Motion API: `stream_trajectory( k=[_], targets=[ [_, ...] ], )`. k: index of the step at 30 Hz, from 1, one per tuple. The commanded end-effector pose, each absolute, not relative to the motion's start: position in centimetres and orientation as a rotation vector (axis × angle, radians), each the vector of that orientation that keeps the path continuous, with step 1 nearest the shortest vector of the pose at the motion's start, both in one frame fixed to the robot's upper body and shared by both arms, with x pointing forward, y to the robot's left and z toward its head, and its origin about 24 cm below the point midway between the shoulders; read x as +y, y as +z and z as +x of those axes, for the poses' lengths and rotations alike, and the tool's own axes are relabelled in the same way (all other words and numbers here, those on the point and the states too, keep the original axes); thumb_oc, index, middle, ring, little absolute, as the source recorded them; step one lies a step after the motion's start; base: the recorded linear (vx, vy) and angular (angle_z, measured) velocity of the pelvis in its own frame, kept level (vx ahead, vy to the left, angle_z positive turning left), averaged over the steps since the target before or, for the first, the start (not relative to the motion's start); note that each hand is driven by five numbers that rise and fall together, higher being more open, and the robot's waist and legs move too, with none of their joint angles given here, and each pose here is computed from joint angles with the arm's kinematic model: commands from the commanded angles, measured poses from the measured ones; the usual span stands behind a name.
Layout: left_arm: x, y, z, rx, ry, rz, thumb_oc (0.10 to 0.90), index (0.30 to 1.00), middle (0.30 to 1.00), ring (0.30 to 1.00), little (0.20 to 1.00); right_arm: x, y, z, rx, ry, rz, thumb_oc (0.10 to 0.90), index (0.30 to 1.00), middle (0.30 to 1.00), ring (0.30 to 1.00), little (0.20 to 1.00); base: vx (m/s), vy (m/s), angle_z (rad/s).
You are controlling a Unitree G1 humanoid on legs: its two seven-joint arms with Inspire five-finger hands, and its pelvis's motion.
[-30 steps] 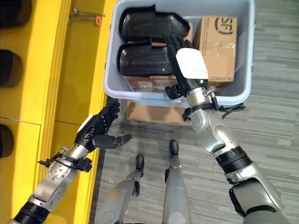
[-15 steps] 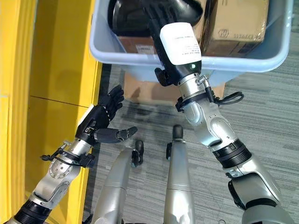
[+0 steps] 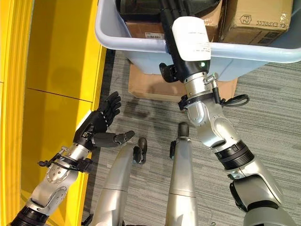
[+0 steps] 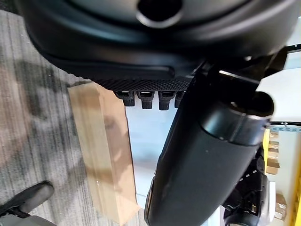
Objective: Move parts from the plastic box to the shelf.
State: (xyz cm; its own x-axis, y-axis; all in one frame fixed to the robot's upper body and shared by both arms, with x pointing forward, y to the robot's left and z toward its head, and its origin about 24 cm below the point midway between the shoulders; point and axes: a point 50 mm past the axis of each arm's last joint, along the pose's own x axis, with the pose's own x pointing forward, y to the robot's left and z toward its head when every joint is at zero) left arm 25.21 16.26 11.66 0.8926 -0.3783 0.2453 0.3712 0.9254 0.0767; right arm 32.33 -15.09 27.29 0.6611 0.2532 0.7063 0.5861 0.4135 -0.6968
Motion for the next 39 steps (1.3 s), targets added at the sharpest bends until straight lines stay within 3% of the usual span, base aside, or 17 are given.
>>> stream_trajectory(
  k=[1,6,14,17,24,27,28,33,39],
  targets=[
    [16.0,16.0,23.6,-0.483,-0.448,-0.024,0.900,1.000,1.000,1.000,1.000,-11.6,34.3,26.6,-1.334,-0.230,-1.080,0.900,1.000,1.000,1.000,1.000,0.01,0.037,0.01],
    [16.2,16.0,23.5,-0.482,-0.441,-0.018,0.900,1.000,1.000,1.000,1.000,-10.0,34.0,24.5,-1.399,-0.051,-1.070,0.900,1.000,1.000,1.000,1.000,-0.01,0.025,-0.08],
    [16.5,16.3,22.9,-0.478,-0.496,0.031,0.900,1.000,1.000,1.000,1.000,-5.3,30.2,19.2,-1.294,0.731,-0.913,0.900,1.000,1.000,1.000,1.000,-0.03,-0.031,-0.02],
    [16.4,16.2,22.6,-0.475,-0.514,0.061,0.900,1.000,1.000,1.000,1.000,-4.6,29.7,18.6,-1.254,0.839,-0.815,0.900,1.000,1.000,1.000,1.000,-0.04,-0.074,0.01],
    [15.8,15.9,22.4,-0.472,-0.554,0.071,0.900,1.000,1.000,1.000,1.000,-3.8,29.7,20.6,-1.137,0.765,-0.498,0.900,1.000,1.000,1.000,1.000,-0.01,-0.050,0.03],
    [15.1,15.4,22.5,-0.454,-0.555,0.063,0.900,1.000,1.000,1.000,1.000,-5.1,30.2,21.6,-1.124,0.572,-0.207,0.900,1.000,1.000,1.000,1.000,0.00,-0.013,0.00],
    [15.1,15.2,22.7,-0.448,-0.558,0.049,0.900,1.000,1.000,1.000,1.000,-6.6,31.1,23.2,-1.139,0.489,0.014,0.900,1.000,1.000,1.000,1.000,0.02,0.010,0.03],
    [15.4,14.7,22.8,-0.436,-0.542,0.020,0.900,1.000,1.000,1.000,1.000,-10.8,32.5,24.0,-1.196,0.352,0.222,0.900,1.000,1.000,1.000,1.000,0.04,0.034,0.01],
    [15.6,14.3,22.6,-0.430,-0.535,0.000,0.900,1.000,1.000,1.000,1.000,-12.8,33.1,23.1,-1.240,0.243,0.274,0.900,1.000,1.000,1.000,1.000,0.02,0.031,-0.03]
  ],
)
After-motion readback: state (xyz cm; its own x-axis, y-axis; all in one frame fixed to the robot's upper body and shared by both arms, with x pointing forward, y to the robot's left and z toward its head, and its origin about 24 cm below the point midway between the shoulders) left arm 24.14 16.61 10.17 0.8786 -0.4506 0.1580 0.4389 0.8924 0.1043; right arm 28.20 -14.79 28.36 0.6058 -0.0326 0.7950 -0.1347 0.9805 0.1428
